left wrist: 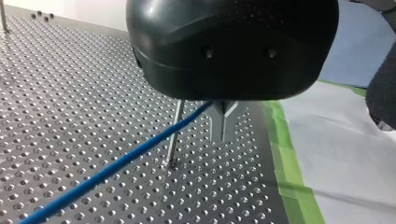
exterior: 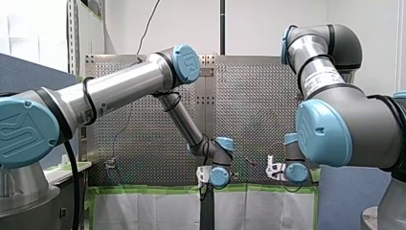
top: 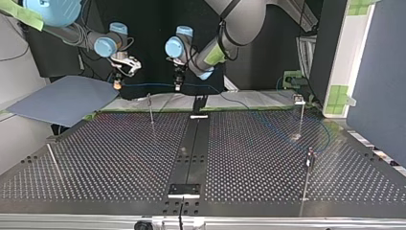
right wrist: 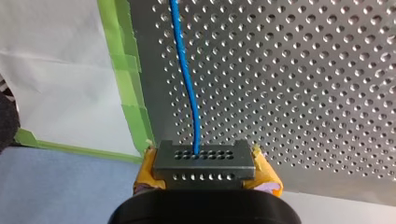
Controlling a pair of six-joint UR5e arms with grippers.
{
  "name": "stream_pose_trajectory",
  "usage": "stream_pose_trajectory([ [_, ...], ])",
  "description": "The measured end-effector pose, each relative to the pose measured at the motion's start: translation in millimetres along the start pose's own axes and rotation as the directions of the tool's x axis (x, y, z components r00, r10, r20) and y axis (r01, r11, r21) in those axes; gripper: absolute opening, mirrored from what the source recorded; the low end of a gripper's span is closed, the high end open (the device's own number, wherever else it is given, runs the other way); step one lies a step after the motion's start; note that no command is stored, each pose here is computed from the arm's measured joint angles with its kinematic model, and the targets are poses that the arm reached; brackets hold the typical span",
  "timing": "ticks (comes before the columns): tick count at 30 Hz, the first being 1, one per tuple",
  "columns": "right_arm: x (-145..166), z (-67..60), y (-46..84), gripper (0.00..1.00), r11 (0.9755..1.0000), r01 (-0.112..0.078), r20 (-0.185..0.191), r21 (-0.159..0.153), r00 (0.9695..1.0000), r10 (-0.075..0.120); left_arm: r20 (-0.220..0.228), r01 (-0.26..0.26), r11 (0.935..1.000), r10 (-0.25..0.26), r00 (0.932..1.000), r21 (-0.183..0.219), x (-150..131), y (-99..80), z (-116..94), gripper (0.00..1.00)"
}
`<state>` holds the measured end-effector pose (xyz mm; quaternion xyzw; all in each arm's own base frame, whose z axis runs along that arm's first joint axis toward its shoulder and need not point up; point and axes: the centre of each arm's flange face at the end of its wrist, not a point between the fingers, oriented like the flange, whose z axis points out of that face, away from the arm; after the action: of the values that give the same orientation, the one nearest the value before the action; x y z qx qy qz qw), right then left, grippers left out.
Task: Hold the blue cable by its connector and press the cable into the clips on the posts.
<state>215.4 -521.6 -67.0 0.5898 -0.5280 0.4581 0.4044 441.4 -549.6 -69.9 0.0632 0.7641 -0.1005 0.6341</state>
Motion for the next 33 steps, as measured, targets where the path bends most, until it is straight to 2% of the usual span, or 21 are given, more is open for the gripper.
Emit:
stream_pose_trajectory([
  [8,11.3,15.8,8.4,0.0,1.0,0.002,-0.031,-0.007,0.9995,-0.002,0.016,0.029,0.9995,-0.029,0.9994,0.012,-9.3,-5.9,8.5,0.0],
  [16,14.6,23.2,18.5,0.0,1.0,0.001,-0.036,-0.008,0.9994,-0.001,0.024,0.041,0.9987,-0.042,0.9989,0.029,-14.1,-4.0,17.4,0.0],
  [20,15.2,26.5,24.0,0.0,0.9999,-0.007,-0.035,-0.012,0.9994,0.007,0.032,0.055,0.9975,-0.057,0.9979,0.045,-16.7,-2.5,23.0,0.0],
  [25,15.0,30.0,31.1,0.0,0.9996,-0.029,-0.028,-0.005,0.9992,0.029,0.029,0.066,0.9966,-0.067,0.9973,0.05,-11.9,-1.5,33.7,0.0],
  [33,19.3,38.6,42.4,0.0,0.9992,-0.036,-0.007,-0.018,0.9993,0.035,0.023,0.085,0.9945,-0.086,0.996,0.062,-6.0,-5.4,48.6,0.0],
])
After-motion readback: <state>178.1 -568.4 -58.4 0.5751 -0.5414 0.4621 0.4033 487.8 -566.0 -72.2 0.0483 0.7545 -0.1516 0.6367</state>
